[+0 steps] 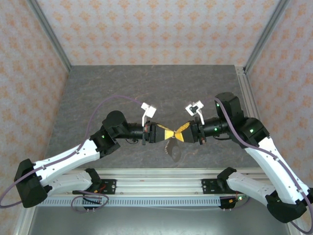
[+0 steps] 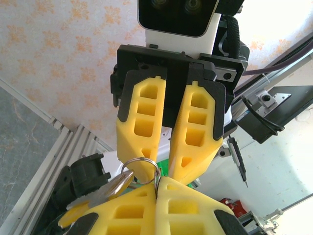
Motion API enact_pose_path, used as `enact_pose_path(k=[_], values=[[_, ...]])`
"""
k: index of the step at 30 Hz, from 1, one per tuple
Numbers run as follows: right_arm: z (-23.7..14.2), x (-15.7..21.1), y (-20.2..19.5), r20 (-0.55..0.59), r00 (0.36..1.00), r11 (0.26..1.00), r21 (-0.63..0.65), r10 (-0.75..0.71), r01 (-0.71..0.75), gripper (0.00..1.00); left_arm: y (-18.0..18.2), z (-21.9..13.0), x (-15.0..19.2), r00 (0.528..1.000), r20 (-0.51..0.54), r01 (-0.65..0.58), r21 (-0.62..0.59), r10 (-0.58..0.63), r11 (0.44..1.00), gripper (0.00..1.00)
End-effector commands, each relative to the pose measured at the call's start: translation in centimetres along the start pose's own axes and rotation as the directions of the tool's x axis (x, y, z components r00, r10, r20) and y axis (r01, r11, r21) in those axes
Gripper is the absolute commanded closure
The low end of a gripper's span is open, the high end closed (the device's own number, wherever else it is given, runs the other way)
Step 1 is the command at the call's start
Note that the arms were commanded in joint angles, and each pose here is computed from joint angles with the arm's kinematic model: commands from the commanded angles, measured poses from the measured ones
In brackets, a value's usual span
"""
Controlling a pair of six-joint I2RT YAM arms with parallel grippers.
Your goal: Put the keys on the keyring
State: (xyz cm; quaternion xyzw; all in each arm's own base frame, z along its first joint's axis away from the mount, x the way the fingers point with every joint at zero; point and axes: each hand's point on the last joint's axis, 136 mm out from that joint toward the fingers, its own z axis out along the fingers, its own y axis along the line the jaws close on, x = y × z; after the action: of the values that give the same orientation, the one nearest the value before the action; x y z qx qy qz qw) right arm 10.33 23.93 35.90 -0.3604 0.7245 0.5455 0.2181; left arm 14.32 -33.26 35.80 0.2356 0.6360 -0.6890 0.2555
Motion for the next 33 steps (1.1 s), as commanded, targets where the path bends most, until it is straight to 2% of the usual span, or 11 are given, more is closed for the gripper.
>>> enact_pose_path(k=[1,3,11,16,21,23,26,30,33], values=[[-0.3,-0.3,1.3,0.019,0.999,0.998,-0.046,-0.047,0.048,0.89,-1.4,-0.2,-1.0,0.997,0.046,-0.063,0.030,0.062,0.998,1.00],[-0.2,-0.4,1.2,0.017,0.999,0.998,-0.042,-0.049,0.050,0.96,-1.3,-0.1,-0.9,0.997,0.040,-0.064,0.027,0.063,0.998,1.00],[0.0,-0.8,0.8,0.018,0.998,0.998,-0.029,-0.055,0.056,1.00,-1.4,0.3,0.1,0.997,-0.013,-0.073,0.021,0.073,0.997,1.00],[-0.2,-0.9,0.7,0.019,0.997,0.997,-0.007,-0.072,0.073,1.00,-0.7,0.2,0.5,0.995,-0.045,-0.089,-0.031,0.087,0.996,1.00],[-0.2,-0.3,0.8,-0.014,0.998,0.998,-0.023,-0.062,0.062,1.00,-0.7,-1.0,0.1,0.991,-0.046,-0.130,-0.097,0.126,0.987,0.67],[-0.3,0.1,0.9,-0.040,0.997,0.997,-0.021,-0.073,0.072,1.00,-1.0,-2.0,0.2,0.987,-0.052,-0.159,-0.135,0.153,0.978,0.59],[-0.3,0.3,1.0,-0.057,0.996,0.997,-0.026,-0.074,0.072,1.00,-0.9,-4.0,0.1,0.973,-0.073,-0.229,-0.217,0.218,0.949,0.51],[0.0,0.0,1.9,-0.059,0.998,0.993,-0.114,-0.038,0.031,1.00,-0.8,-5.2,-0.6,0.945,-0.128,-0.327,-0.280,0.302,0.903,0.50],[0.1,-0.3,2.4,-0.060,0.998,0.989,-0.147,-0.015,0.006,1.00,-0.7,-4.3,-1.3,0.915,-0.164,-0.399,-0.249,0.368,0.882,0.69]])
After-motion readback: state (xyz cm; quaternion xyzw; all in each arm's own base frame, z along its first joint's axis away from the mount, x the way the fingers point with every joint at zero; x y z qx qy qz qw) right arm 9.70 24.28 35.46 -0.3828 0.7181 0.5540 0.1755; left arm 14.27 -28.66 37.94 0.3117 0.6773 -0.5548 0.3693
